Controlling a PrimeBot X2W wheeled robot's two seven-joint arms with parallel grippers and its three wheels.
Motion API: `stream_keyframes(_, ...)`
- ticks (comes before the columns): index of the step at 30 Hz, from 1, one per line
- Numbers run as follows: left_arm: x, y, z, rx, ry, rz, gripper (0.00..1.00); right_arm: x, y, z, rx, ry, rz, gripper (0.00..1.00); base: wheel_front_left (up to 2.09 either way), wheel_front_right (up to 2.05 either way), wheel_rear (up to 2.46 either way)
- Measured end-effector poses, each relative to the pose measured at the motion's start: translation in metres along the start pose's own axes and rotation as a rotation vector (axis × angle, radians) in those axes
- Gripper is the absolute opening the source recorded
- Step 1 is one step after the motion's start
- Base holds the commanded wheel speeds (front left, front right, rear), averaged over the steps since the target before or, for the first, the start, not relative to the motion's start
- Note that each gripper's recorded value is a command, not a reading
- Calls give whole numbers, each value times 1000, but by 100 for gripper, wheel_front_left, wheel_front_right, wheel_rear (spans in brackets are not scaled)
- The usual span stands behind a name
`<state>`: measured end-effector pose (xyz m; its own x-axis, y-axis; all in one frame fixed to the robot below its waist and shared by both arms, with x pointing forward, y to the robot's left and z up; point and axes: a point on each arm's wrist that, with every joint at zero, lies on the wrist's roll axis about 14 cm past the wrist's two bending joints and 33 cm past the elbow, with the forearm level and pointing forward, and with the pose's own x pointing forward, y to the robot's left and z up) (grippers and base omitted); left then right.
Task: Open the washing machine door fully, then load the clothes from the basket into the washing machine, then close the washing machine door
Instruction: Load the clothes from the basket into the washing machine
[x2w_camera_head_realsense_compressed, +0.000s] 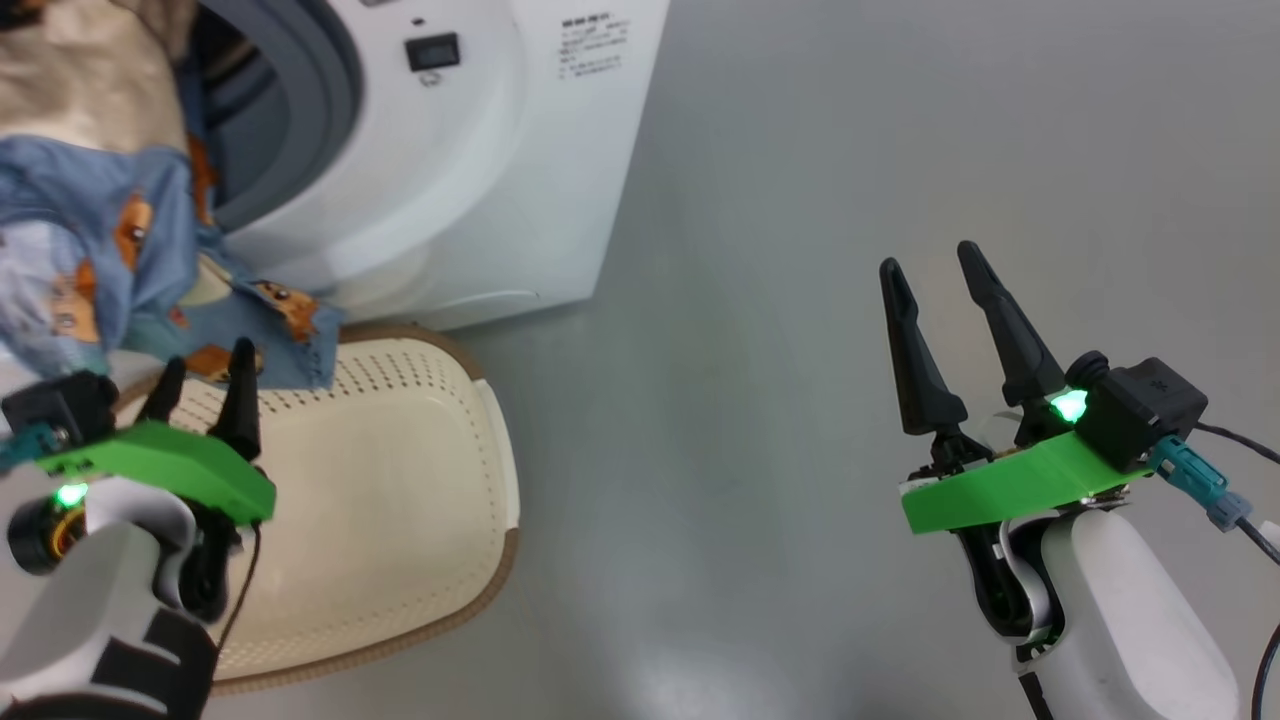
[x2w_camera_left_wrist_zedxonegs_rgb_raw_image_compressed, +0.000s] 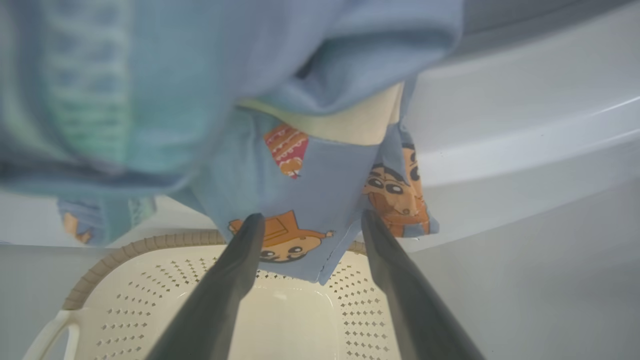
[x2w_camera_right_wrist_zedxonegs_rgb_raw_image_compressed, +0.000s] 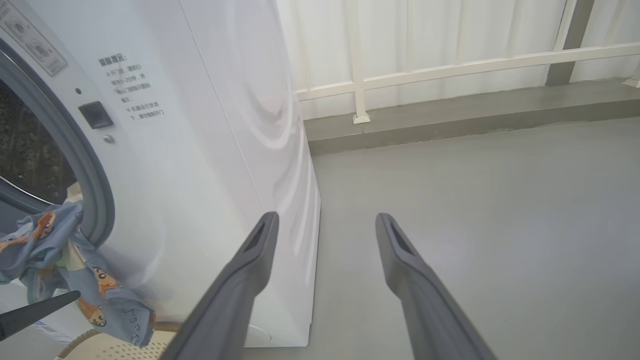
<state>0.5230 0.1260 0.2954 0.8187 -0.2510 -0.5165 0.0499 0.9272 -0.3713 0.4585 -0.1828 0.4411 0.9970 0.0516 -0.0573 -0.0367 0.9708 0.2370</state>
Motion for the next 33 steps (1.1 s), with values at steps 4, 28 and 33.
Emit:
stream_keyframes(4,18,4,-9,-10,42,14,100,1,-6,-9,-1,22,-12,100,0,0,0)
stream_keyframes(28,38,25,27,-87,-88,96,0,4,-9,-21,10,46,-21,100,0,0,0)
stream_keyframes(33,20,32,40,-77,-144,103,0,6,0,-17,20,36,1,100,0,0,0)
